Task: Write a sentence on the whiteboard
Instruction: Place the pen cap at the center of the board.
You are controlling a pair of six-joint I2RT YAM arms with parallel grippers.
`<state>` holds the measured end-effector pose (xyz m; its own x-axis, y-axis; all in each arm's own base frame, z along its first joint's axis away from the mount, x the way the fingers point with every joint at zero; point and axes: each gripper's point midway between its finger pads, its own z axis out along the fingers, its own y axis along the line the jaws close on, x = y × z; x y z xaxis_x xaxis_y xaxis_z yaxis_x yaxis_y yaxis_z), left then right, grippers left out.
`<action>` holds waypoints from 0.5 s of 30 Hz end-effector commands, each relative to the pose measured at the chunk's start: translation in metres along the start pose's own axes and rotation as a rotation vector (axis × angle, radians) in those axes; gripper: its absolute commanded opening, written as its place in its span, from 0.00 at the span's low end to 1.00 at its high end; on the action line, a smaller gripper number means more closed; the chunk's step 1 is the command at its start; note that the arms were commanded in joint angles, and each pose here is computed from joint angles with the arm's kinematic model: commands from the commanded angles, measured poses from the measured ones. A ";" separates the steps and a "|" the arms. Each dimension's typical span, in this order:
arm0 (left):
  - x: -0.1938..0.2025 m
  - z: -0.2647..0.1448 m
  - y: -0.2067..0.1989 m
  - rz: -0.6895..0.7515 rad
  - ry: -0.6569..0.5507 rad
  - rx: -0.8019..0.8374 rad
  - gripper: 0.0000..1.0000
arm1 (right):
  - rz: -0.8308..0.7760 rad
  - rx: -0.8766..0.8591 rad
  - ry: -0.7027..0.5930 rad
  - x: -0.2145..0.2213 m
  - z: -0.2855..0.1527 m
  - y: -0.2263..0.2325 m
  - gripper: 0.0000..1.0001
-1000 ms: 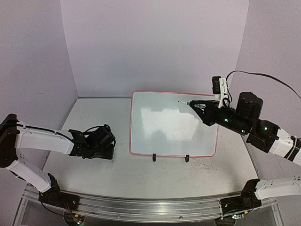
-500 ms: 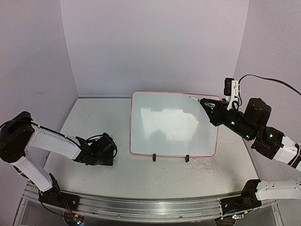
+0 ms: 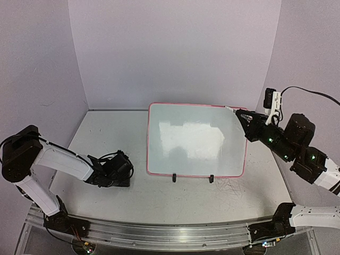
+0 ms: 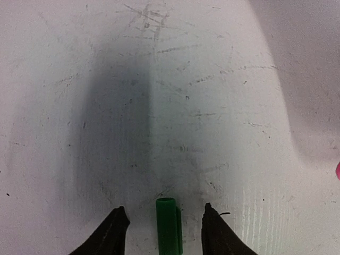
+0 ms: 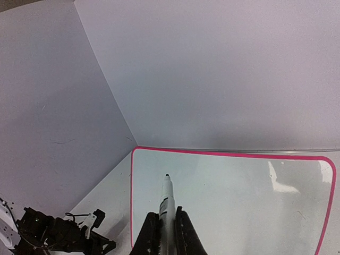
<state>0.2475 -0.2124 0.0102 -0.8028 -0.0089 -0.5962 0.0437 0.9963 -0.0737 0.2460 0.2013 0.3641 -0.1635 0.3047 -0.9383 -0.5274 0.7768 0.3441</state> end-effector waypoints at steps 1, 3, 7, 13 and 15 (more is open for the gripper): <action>-0.010 -0.012 -0.003 -0.017 -0.019 0.025 0.59 | -0.048 0.077 0.024 -0.004 0.001 -0.009 0.00; -0.020 -0.021 -0.007 -0.005 -0.035 0.039 0.68 | -0.056 0.079 0.052 0.003 0.006 -0.009 0.00; -0.047 -0.047 -0.008 0.026 -0.084 0.051 0.84 | -0.072 0.067 0.111 0.016 0.013 -0.007 0.00; -0.106 -0.098 -0.002 0.023 -0.191 0.160 0.99 | -0.094 0.040 0.146 0.024 0.023 0.000 0.00; -0.133 -0.110 0.004 0.002 -0.214 0.235 0.99 | -0.097 0.026 0.163 0.028 0.027 0.003 0.00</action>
<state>0.2675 -0.2087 0.1217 -0.7063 -0.0428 -0.7066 0.1206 0.9763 -0.1797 0.2642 0.2159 0.3144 -0.2815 0.1275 -0.9511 -0.4767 0.8416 0.2539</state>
